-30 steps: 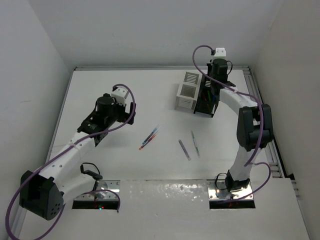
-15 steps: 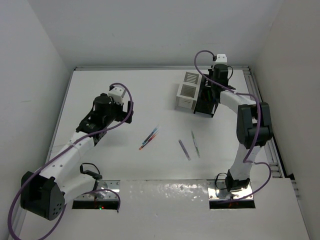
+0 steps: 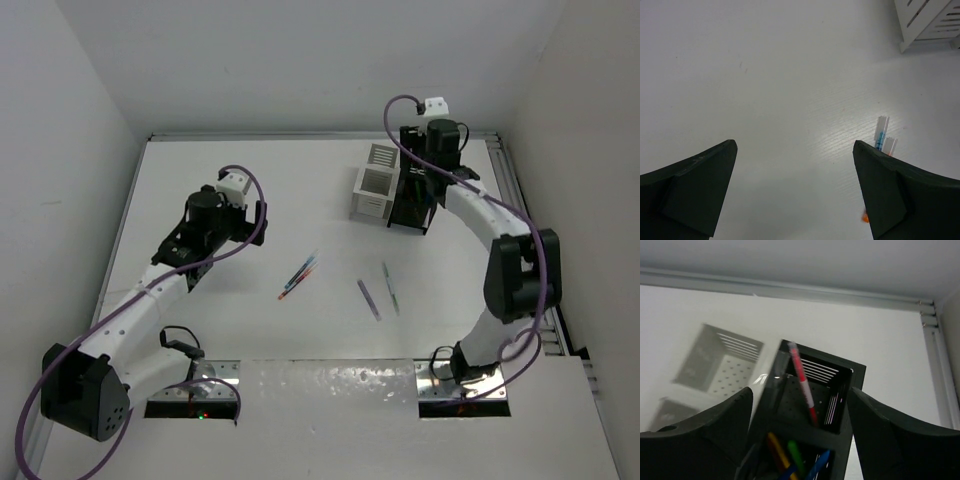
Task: Sort the stationery into containers
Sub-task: Place the pen in the storage box, then pick up the pen from the center of the board.
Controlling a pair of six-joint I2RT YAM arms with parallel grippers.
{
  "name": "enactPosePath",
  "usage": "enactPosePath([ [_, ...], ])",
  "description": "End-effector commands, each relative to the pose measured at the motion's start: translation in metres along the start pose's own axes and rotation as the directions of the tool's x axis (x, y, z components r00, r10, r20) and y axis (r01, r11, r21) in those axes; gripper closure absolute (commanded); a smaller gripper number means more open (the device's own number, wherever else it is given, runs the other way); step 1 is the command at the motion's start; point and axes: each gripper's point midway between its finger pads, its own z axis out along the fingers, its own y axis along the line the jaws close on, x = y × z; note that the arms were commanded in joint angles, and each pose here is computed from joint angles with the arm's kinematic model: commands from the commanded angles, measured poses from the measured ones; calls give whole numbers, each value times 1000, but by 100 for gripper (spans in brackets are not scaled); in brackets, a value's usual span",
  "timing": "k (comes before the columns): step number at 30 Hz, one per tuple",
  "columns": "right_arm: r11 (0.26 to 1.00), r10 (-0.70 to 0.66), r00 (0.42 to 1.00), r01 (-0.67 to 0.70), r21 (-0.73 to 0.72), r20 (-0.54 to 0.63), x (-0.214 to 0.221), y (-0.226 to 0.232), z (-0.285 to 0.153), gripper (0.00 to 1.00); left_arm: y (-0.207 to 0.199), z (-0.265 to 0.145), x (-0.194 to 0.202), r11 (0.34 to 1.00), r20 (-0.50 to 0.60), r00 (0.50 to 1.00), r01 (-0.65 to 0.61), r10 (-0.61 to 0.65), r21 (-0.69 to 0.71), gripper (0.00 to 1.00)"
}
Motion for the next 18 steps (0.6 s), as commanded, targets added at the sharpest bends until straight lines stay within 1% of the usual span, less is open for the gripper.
enactPosePath([
  [1,999,-43,992,44,-7,121,-70,12,-60,26,2,-8,-25,1000,92,996,6,-7,10,0],
  [2,998,-53,994,57,-41,98,-60,28,-69,29,2,-8,-24,1000,94,996,11,-12,11,0],
  [3,997,-35,995,41,-62,90,-60,33,-86,36,3,-11,-26,1000,103,995,15,-16,8,0],
  [4,994,-40,999,43,-98,32,-42,42,-97,69,4,-12,-26,1000,107,994,27,-28,7,0],
  [5,989,-30,999,23,-149,-44,-15,61,-114,86,5,-15,-25,999,110,993,32,-33,3,0],
  [6,984,-31,995,14,-179,-93,2,70,-122,96,7,-16,-24,999,110,993,40,-40,0,0],
  [7,969,-37,985,-6,-247,-167,31,95,-135,100,8,-18,-23,999,114,992,51,-50,-7,0],
  [8,964,-65,964,-5,-264,-257,60,103,-148,96,10,-21,-22,998,117,992,56,-54,-10,0],
  [9,965,-74,948,-11,-262,-311,79,108,-155,74,12,-22,-20,998,114,992,64,-61,-18,0],
  [10,960,-88,920,-24,-279,-382,110,121,-169,65,13,-26,-20,998,122,990,67,-64,-21,0],
  [11,958,-106,897,-23,-286,-429,130,126,-177,56,15,-27,-16,997,114,991,72,-68,-31,0],
  [12,954,-122,866,-33,-299,-485,157,134,-188,40,17,-29,-15,997,115,991,73,-68,-40,0],
  [13,951,-130,850,-38,-306,-511,168,138,-193,34,17,-32,-17,996,126,990,75,-70,-41,0],
  [14,952,-142,826,-38,-305,-546,180,139,-197,31,17,-33,-12,996,116,991,78,-72,-42,1],
  [16,962,-160,763,-22,-272,-626,205,134,-203,29,17,-37,-11,996,120,990,81,-75,-42,1],
  [18,972,-160,729,-2,-236,-666,218,129,-200,30,22,-40,-7,993,121,990,89,-80,-73,1],
])
